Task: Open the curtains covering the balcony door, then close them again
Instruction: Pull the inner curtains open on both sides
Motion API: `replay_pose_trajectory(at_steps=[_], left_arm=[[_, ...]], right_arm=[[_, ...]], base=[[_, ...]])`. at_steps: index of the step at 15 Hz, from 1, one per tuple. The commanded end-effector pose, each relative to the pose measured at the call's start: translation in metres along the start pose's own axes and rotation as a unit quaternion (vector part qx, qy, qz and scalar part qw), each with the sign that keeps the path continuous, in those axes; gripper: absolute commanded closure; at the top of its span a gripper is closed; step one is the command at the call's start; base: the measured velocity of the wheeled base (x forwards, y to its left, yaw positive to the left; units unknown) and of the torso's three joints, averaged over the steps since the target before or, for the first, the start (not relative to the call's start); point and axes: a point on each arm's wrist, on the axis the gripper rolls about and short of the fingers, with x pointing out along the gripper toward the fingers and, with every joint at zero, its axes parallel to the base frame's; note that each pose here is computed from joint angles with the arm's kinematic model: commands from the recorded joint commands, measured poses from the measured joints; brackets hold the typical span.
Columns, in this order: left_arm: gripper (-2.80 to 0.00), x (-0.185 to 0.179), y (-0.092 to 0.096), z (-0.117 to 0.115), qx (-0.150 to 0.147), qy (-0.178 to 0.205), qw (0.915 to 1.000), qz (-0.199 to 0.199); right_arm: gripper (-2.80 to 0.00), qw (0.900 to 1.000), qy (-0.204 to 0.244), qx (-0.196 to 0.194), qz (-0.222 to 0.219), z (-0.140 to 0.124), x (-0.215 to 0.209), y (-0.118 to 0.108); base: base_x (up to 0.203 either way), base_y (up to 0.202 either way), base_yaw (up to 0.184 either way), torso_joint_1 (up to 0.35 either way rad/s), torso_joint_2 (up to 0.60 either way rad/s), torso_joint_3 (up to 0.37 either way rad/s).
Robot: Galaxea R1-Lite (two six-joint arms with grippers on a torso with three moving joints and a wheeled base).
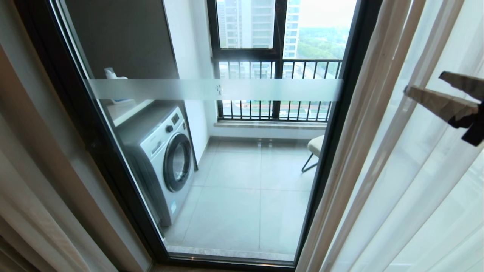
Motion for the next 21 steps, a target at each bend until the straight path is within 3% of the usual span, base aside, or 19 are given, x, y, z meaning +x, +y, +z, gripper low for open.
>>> replay_pose_trajectory(at_steps=[1, 7, 15, 21], left_arm=[[0.00, 0.000, 0.000, 0.000, 0.000, -0.001, 1.0000, 0.000], [0.00, 0.000, 0.000, 0.000, 0.000, -0.001, 1.0000, 0.000], [0.00, 0.000, 0.000, 0.000, 0.000, -0.001, 1.0000, 0.001], [0.00, 0.000, 0.000, 0.000, 0.000, 0.000, 1.0000, 0.000]], right_arm=[[-2.80, 1.000, 0.014, 0.005, 0.001, -0.005, 0.024, -0.004], [-2.80, 1.000, 0.000, 0.001, -0.007, -0.004, 0.065, -0.013], [-2.80, 0.994, -0.022, -0.005, -0.108, 0.000, 0.121, -0.032], [-2.80, 0.992, -0.036, -0.006, -0.120, -0.002, 0.143, -0.037]], base=[[0.000, 0.000, 0.000, 0.000, 0.00, 0.000], [0.000, 0.000, 0.000, 0.000, 0.00, 0.000], [0.000, 0.000, 0.000, 0.000, 0.00, 0.000], [0.000, 0.000, 0.000, 0.000, 0.00, 0.000]])
